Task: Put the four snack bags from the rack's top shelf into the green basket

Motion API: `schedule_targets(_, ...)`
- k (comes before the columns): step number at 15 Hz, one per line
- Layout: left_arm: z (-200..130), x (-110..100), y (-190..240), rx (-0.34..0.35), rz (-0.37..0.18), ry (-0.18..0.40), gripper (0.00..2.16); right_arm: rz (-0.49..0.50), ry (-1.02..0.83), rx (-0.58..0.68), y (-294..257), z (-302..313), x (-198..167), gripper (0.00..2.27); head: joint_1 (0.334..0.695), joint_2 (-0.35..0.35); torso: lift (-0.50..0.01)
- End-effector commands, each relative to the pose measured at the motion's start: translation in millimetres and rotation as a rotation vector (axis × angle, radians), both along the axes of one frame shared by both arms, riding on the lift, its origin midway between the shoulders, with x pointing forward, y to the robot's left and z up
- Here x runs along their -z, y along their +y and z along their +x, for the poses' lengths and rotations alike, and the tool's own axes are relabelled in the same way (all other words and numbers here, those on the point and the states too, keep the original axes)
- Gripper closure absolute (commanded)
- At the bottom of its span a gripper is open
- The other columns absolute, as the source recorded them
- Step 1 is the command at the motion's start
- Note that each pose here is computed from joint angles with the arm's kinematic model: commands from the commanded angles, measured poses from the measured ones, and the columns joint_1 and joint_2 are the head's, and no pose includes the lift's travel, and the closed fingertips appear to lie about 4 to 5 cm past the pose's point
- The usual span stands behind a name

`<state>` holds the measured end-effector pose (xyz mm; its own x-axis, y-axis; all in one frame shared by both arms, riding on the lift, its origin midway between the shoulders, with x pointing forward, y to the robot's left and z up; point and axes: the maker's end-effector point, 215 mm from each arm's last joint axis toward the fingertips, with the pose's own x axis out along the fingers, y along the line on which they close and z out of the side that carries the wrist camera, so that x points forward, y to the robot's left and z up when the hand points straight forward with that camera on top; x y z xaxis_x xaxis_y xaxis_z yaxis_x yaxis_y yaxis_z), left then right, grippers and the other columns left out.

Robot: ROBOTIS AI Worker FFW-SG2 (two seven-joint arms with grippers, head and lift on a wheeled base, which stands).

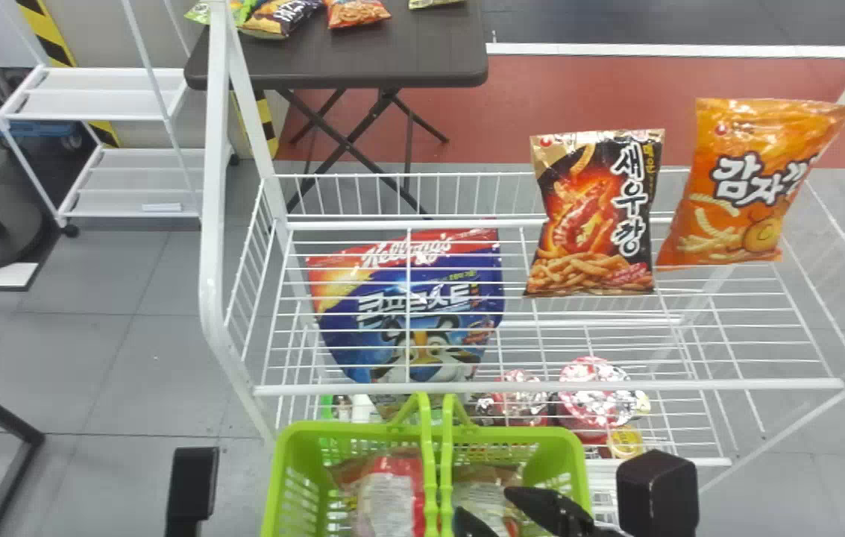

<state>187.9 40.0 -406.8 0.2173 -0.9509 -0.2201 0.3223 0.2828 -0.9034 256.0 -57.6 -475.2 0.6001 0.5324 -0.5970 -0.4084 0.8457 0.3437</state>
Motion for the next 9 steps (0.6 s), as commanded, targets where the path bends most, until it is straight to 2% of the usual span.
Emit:
schedule_targets(1, -0.1, -0.5, -1.4, 0.000, -0.003, 0.000, 2.15, -0.004, -0.064, 0.039, -15.6, 19.5, -14.2, 0.07, 0.695, -0.039, 0.000)
schedule_targets(4, -1.7, -0.3, -5.4, 0.008, -0.003, 0.001, 2.15, -0.010, -0.331, 0.198, -51.5, 98.7, -67.8, 0.07, 0.695, -0.108, 0.000)
schedule_targets(6, -3.0, 0.5, -6.6, 0.011, -0.002, 0.003, 2.15, -0.041, -0.416, 0.287, -73.6, 146.7, -79.4, 0.07, 0.695, -0.153, 0.000)
schedule_targets(9, -3.9, -0.8, -10.7, 0.019, -0.007, 0.002, 2.15, -0.088, -0.603, 0.449, -114.1, 207.6, -116.1, 0.08, 0.695, -0.218, 0.000)
